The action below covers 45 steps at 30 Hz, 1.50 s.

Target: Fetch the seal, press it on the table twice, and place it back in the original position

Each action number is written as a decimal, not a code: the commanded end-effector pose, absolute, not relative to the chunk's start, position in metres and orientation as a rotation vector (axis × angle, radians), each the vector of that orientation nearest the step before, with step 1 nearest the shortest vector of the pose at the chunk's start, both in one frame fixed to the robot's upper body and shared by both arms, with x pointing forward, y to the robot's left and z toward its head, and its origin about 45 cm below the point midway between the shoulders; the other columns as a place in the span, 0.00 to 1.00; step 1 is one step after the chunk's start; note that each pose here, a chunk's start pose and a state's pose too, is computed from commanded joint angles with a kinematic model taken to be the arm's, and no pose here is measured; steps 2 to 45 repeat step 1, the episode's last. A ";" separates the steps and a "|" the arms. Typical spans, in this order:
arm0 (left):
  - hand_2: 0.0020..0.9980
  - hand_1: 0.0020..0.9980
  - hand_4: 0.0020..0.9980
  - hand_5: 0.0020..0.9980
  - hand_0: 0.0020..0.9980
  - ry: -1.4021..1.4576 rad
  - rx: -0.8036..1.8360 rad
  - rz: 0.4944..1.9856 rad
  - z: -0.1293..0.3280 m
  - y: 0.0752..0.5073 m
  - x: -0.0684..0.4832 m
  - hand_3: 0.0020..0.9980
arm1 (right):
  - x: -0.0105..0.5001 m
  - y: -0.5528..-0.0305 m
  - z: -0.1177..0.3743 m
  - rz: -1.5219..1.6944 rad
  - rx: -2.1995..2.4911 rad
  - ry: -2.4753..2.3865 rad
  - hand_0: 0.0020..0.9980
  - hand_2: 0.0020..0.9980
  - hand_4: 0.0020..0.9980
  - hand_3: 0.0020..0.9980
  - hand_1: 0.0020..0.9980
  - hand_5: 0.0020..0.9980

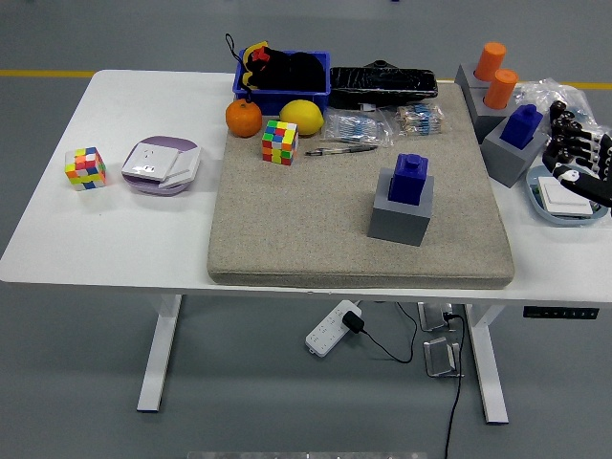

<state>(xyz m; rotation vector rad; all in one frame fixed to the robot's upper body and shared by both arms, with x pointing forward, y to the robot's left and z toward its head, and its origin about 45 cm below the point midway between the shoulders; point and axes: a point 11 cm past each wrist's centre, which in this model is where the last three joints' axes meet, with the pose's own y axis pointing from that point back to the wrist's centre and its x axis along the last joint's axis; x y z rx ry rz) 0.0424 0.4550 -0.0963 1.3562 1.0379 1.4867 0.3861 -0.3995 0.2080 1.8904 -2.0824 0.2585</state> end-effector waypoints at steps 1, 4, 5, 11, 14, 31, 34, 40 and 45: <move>0.68 0.69 0.64 0.24 0.72 1.038 1.357 1.486 -0.096 0.455 0.042 0.72 | 0.386 -0.399 0.208 0.259 1.890 -2.084 0.89 0.79 0.84 0.77 0.82 0.25; 0.68 0.69 0.64 0.24 0.72 1.038 1.357 1.486 -0.096 0.455 0.042 0.72 | 0.386 -0.399 0.208 0.259 1.890 -2.084 0.89 0.79 0.84 0.77 0.82 0.25; 0.68 0.69 0.64 0.24 0.72 1.038 1.357 1.486 -0.096 0.455 0.042 0.72 | 0.386 -0.399 0.208 0.259 1.890 -2.084 0.89 0.79 0.84 0.77 0.82 0.25; 0.68 0.69 0.64 0.24 0.72 1.038 1.357 1.486 -0.096 0.455 0.042 0.72 | 0.386 -0.399 0.208 0.259 1.890 -2.084 0.89 0.79 0.84 0.77 0.82 0.25; 0.68 0.69 0.64 0.24 0.72 1.038 1.357 1.486 -0.096 0.455 0.042 0.72 | 0.386 -0.399 0.208 0.259 1.890 -2.084 0.89 0.79 0.84 0.77 0.82 0.25; 0.68 0.69 0.64 0.24 0.72 1.038 1.357 1.486 -0.096 0.455 0.042 0.72 | 0.386 -0.399 0.208 0.259 1.890 -2.084 0.89 0.79 0.84 0.77 0.82 0.25; 0.68 0.69 0.64 0.24 0.72 1.038 1.357 1.486 -0.096 0.455 0.042 0.72 | 0.386 -0.399 0.208 0.259 1.890 -2.084 0.89 0.79 0.84 0.77 0.82 0.25; 0.68 0.69 0.64 0.24 0.72 1.038 1.357 1.486 -0.096 0.455 0.042 0.72 | 0.386 -0.399 0.208 0.259 1.890 -2.084 0.89 0.79 0.84 0.77 0.82 0.25; 0.68 0.69 0.64 0.24 0.72 1.038 1.357 1.486 -0.096 0.455 0.042 0.72 | 0.386 -0.399 0.208 0.259 1.890 -2.084 0.89 0.79 0.84 0.77 0.82 0.25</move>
